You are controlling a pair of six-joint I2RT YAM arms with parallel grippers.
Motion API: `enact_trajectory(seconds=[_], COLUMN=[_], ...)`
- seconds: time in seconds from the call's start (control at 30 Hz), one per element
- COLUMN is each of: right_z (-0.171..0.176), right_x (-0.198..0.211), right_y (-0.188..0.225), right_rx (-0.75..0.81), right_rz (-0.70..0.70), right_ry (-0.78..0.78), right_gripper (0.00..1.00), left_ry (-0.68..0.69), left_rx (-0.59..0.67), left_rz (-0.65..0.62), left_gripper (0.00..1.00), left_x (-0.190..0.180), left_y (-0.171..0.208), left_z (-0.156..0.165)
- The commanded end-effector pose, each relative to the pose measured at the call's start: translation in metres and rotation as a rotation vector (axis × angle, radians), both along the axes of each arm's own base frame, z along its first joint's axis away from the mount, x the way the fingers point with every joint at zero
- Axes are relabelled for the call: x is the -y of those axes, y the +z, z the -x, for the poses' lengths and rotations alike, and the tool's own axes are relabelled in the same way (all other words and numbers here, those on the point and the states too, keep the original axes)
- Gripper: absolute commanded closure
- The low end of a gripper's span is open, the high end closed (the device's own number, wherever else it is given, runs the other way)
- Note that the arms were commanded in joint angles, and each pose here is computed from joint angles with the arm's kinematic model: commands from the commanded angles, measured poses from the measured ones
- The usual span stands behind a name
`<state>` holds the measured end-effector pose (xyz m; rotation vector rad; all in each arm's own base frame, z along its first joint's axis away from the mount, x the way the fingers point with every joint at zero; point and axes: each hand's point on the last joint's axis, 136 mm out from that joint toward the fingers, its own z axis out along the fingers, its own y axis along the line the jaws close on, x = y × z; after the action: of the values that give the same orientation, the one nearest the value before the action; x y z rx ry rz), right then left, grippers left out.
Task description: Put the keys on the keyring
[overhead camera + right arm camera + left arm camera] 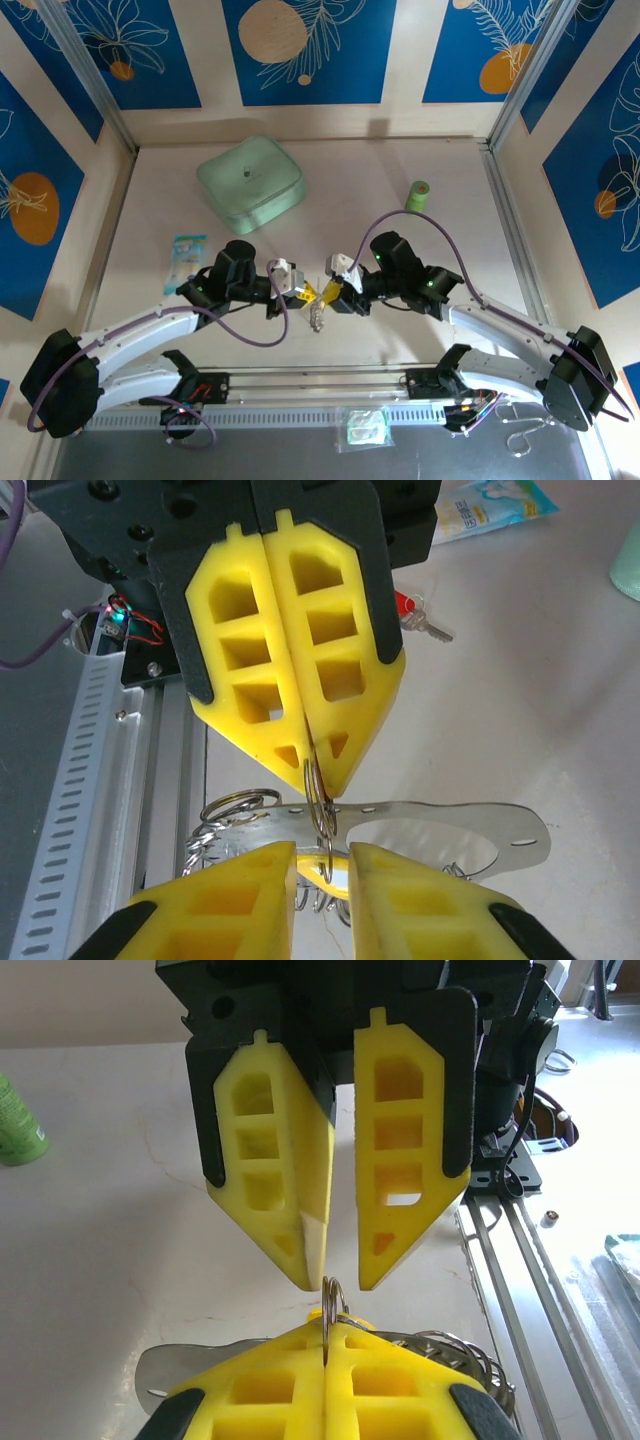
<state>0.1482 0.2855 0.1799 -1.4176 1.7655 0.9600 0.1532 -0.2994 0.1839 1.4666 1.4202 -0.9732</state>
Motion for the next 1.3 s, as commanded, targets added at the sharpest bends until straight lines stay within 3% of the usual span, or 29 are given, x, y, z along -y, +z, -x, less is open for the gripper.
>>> enact_trajectory(seconds=[0.0, 0.17, 0.4, 0.9, 1.07, 1.27], right_z=[0.007, 0.009, 0.01, 0.008, 0.004, 0.005], right_x=[-0.002, -0.001, 0.001, -0.01, -0.004, -0.007], right_y=[0.003, 0.001, 0.0, -0.011, -0.002, 0.003], right_rx=[-0.013, -0.017, -0.023, -0.049, 0.013, 0.022], right_rz=[-0.025, -0.006, 0.003, -0.006, -0.034, -0.07], right_ry=[0.027, 0.036, 0.045, 0.051, 0.018, 0.026], right_gripper=[0.83, 0.94, 1.0, 1.0, 0.82, 0.75], left_ry=[-0.037, -0.039, -0.038, -0.056, -0.06, -0.064], left_rx=[0.031, 0.034, 0.032, 0.024, 0.025, 0.021], left_rz=[0.06, 0.063, 0.069, 0.114, 0.109, 0.114], left_gripper=[1.0, 1.0, 1.0, 1.0, 1.0, 1.0], left_x=[0.003, 0.002, 0.002, 0.005, 0.005, 0.006], left_y=[0.016, 0.017, 0.018, 0.023, 0.021, 0.021], left_z=[0.008, 0.008, 0.009, 0.011, 0.012, 0.012])
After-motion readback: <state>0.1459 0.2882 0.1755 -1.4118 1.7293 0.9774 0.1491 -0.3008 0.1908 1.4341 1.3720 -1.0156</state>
